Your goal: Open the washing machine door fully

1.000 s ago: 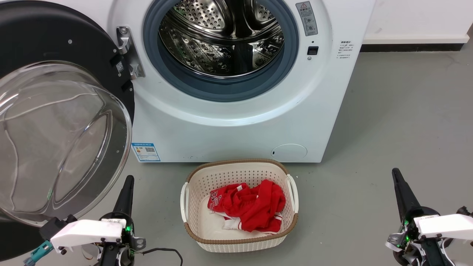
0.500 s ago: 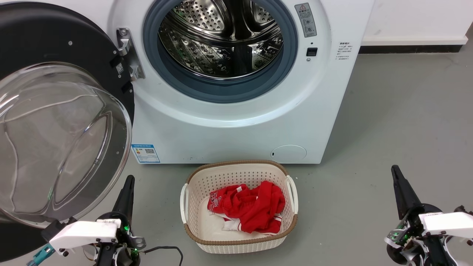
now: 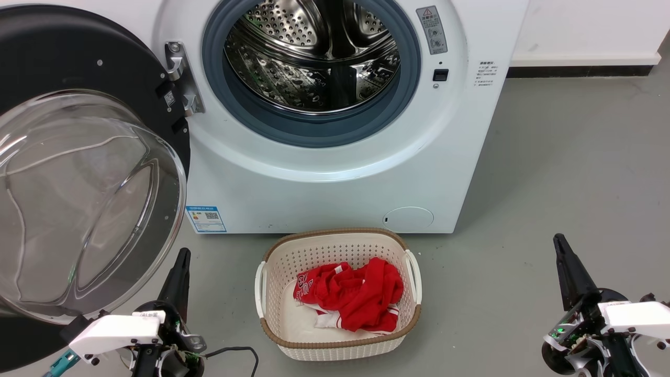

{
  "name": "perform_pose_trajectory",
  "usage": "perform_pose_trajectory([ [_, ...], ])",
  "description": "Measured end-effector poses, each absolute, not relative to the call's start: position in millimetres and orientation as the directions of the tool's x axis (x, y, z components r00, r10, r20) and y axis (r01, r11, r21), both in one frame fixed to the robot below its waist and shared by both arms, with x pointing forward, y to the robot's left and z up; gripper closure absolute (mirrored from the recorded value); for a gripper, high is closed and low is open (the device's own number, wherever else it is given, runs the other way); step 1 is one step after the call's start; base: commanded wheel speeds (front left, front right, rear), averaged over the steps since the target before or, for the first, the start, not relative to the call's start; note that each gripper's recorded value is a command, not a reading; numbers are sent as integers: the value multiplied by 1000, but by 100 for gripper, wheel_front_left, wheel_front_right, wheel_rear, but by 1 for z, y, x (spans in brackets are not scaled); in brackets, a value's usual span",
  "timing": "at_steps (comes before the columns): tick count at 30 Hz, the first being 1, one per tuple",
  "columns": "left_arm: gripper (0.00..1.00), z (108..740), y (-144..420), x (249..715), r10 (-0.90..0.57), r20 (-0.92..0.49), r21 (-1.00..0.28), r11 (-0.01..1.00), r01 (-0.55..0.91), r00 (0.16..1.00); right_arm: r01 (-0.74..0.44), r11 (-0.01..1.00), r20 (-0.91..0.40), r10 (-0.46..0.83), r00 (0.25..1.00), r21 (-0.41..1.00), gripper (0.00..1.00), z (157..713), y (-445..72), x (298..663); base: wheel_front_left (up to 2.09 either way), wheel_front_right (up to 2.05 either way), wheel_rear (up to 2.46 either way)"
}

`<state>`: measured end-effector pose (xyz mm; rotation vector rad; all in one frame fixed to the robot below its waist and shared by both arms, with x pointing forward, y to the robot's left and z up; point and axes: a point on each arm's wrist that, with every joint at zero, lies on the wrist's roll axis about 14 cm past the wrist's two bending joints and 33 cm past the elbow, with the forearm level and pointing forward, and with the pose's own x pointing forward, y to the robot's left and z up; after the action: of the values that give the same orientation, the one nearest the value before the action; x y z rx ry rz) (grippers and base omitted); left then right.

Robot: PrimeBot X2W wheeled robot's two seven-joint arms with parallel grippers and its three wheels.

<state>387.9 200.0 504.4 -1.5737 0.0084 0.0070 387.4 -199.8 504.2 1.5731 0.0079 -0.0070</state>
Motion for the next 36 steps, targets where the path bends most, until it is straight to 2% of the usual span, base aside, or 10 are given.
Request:
perform_pose_trajectory([
  [36,100,504,200,388,-1,-10,-1000,-3,-10,1000,10,-2,-10,1,1000,1000,100,504,-200,387,0,0,0],
])
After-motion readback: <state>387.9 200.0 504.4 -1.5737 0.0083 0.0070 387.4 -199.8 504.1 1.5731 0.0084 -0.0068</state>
